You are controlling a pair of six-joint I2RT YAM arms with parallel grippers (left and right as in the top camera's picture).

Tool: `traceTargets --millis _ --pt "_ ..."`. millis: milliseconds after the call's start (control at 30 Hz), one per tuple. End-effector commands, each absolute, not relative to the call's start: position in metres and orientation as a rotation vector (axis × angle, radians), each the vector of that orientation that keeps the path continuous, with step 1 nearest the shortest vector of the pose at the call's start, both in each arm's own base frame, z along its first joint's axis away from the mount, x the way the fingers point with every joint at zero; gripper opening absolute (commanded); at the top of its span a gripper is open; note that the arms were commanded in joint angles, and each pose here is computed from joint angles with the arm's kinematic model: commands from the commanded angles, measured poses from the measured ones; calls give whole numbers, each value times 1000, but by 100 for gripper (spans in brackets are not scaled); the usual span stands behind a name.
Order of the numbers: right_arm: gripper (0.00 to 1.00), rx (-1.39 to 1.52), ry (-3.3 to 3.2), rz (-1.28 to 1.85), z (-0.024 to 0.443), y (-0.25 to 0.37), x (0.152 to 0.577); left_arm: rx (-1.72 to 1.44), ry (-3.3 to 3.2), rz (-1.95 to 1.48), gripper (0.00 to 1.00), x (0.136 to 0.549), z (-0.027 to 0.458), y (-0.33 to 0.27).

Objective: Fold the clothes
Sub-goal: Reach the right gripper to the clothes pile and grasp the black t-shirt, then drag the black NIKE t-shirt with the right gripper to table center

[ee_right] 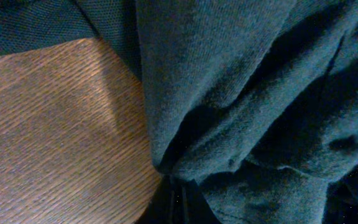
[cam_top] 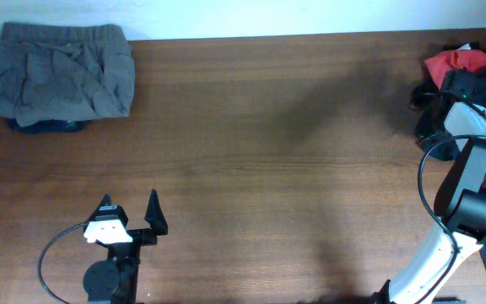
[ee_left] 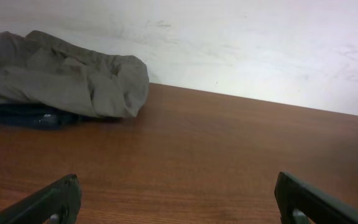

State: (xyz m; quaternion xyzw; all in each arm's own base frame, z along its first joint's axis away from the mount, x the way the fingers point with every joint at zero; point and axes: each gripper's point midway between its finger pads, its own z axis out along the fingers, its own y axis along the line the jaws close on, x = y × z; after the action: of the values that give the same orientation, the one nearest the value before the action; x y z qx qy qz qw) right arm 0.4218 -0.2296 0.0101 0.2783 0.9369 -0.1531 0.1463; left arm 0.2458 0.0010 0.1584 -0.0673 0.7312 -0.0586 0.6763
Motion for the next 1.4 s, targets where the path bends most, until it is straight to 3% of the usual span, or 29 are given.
traceTargets --millis 0,233,400,800,1367 --pt "4 813 2633 -448 39 -234 428 -144 1645 -114 99 246 156 2" --pt "4 795 2578 -384 71 -227 433 -144 1645 -114 99 246 156 3" --pt "4 733 2538 -173 97 -202 445 -144 1645 -114 99 246 156 3" --pt "4 577 2537 303 107 -132 464 -144 1645 -114 99 246 156 3" --pt "4 85 2603 644 117 73 479 -144 1645 -114 99 246 156 3"
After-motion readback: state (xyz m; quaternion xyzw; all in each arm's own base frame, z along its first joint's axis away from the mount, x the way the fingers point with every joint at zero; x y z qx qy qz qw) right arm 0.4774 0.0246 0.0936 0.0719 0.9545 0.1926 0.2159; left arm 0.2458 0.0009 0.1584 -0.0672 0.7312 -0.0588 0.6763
